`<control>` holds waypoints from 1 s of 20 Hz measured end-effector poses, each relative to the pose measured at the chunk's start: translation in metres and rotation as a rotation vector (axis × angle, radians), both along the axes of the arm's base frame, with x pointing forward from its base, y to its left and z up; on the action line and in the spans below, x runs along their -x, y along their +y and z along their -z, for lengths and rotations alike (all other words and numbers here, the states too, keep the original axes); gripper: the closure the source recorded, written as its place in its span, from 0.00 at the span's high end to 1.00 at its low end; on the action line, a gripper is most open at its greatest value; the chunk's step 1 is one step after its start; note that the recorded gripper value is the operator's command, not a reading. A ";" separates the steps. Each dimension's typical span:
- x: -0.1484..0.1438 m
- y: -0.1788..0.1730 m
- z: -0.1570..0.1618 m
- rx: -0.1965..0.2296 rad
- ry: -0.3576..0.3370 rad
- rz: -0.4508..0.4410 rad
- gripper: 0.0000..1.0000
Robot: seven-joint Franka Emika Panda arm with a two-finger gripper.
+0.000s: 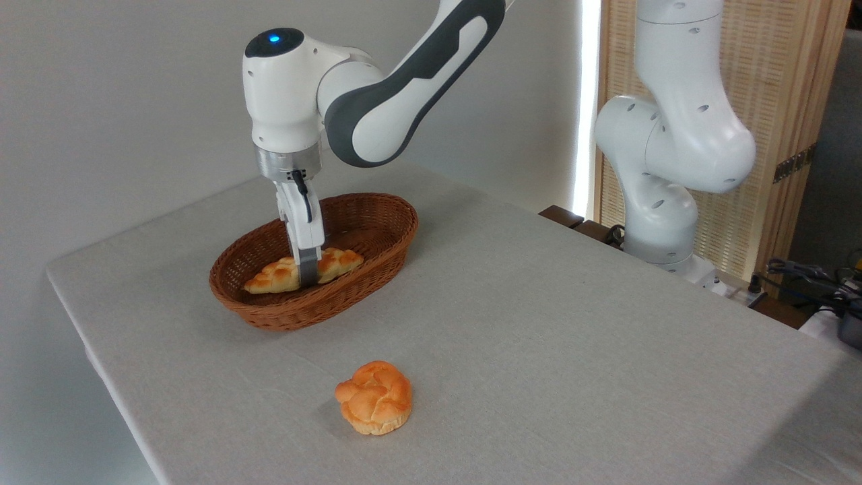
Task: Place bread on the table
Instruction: 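Lift the braided roll out of the basket and carry it beside the bun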
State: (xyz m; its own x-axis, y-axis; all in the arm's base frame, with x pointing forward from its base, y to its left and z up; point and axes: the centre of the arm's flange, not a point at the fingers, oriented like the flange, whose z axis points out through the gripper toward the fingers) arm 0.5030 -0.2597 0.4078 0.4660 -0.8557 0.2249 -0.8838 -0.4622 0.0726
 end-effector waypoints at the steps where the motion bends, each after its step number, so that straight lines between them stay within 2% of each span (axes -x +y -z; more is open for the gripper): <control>1: -0.001 0.000 -0.002 0.002 0.000 -0.017 0.15; 3: -0.004 -0.002 -0.011 0.008 0.005 -0.048 0.16; 7: -0.010 0.000 -0.062 -0.014 0.105 -0.069 0.24; 9: -0.015 0.021 -0.080 -0.032 0.152 -0.087 0.24; 12: -0.024 0.069 -0.095 -0.041 0.153 -0.112 0.24; 13: -0.025 0.088 -0.098 -0.061 0.149 -0.120 0.24; 17: -0.003 0.164 -0.077 -0.234 0.158 -0.105 0.26; 18: 0.006 0.180 -0.067 -0.259 0.175 -0.095 0.27; 20: 0.027 0.214 -0.038 -0.275 0.215 -0.077 0.48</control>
